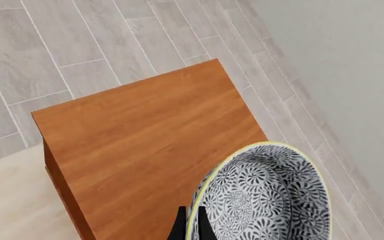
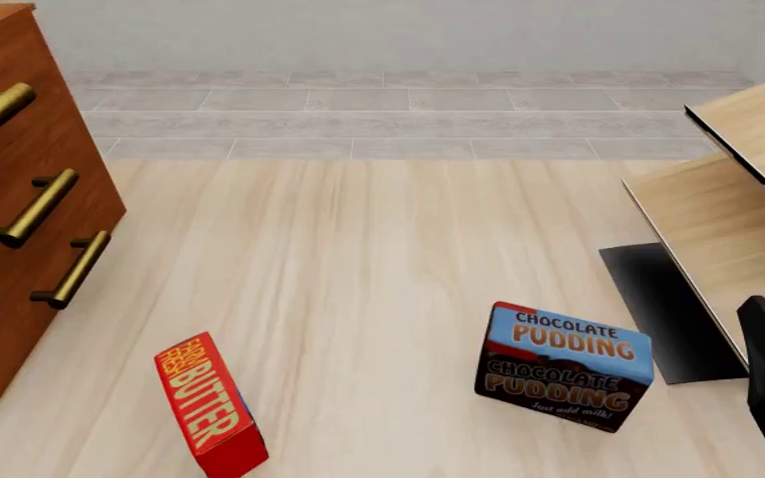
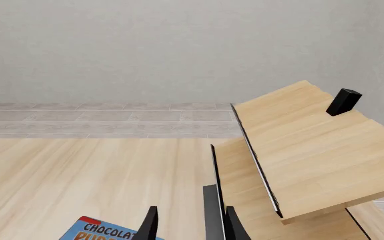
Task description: Close the top drawer of the cabinet and put the bowl on top of it.
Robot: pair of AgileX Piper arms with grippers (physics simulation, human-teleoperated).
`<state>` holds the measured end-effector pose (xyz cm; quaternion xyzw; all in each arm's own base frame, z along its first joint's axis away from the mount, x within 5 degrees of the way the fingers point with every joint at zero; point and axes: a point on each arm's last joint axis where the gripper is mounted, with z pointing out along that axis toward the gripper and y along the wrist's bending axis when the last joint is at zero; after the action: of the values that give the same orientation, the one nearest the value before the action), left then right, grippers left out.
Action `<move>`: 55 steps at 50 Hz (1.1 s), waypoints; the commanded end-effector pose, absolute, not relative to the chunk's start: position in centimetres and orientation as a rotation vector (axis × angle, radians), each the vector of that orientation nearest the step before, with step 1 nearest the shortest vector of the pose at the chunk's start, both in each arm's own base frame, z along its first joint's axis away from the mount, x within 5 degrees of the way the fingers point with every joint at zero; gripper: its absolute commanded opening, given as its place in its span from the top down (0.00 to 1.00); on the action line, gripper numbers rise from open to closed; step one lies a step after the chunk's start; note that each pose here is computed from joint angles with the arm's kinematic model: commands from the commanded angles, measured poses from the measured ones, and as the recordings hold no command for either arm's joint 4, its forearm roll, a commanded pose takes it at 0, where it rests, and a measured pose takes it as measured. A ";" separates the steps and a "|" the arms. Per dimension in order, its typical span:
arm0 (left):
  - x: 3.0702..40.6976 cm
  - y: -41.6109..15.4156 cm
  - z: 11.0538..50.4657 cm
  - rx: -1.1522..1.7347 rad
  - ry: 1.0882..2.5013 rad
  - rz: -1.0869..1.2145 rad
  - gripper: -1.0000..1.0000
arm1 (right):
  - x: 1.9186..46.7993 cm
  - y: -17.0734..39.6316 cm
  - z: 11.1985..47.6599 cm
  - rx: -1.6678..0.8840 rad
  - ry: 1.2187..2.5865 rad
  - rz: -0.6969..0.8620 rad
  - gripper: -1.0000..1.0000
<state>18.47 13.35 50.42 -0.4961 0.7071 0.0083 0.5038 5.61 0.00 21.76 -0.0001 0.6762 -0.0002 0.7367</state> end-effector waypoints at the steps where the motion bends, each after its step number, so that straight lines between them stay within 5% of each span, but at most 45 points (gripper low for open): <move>1: 19.1 14.1 50.6 -1.199 1.705 0.027 1.00 | 5.6 0.0 21.7 -0.001 1.485 0.000 0.00; 5: 19.5 14.7 47.9 -1.205 1.705 0.040 1.00 | 5.6 0.0 21.7 0.000 1.485 0.000 0.00; 9: 19.8 14.7 50.1 -1.200 1.708 0.034 1.00 | 5.6 0.0 21.7 0.000 1.485 0.000 0.00; 22: 21.1 15.6 46.8 -1.202 1.719 0.033 1.00 | 5.6 0.0 21.7 0.000 1.485 0.000 0.00; 33: 22.2 16.5 48.9 -1.205 1.725 0.035 1.00 | 5.6 0.0 21.7 0.000 1.485 0.000 0.00; 55: 24.7 17.8 46.6 -1.208 1.760 0.026 1.00 | 5.6 0.0 21.7 0.000 1.485 0.000 0.00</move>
<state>23.85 17.48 47.35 -0.4993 0.7181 0.0134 0.4846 5.61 0.00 21.75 -0.0001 0.6763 -0.0002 0.7367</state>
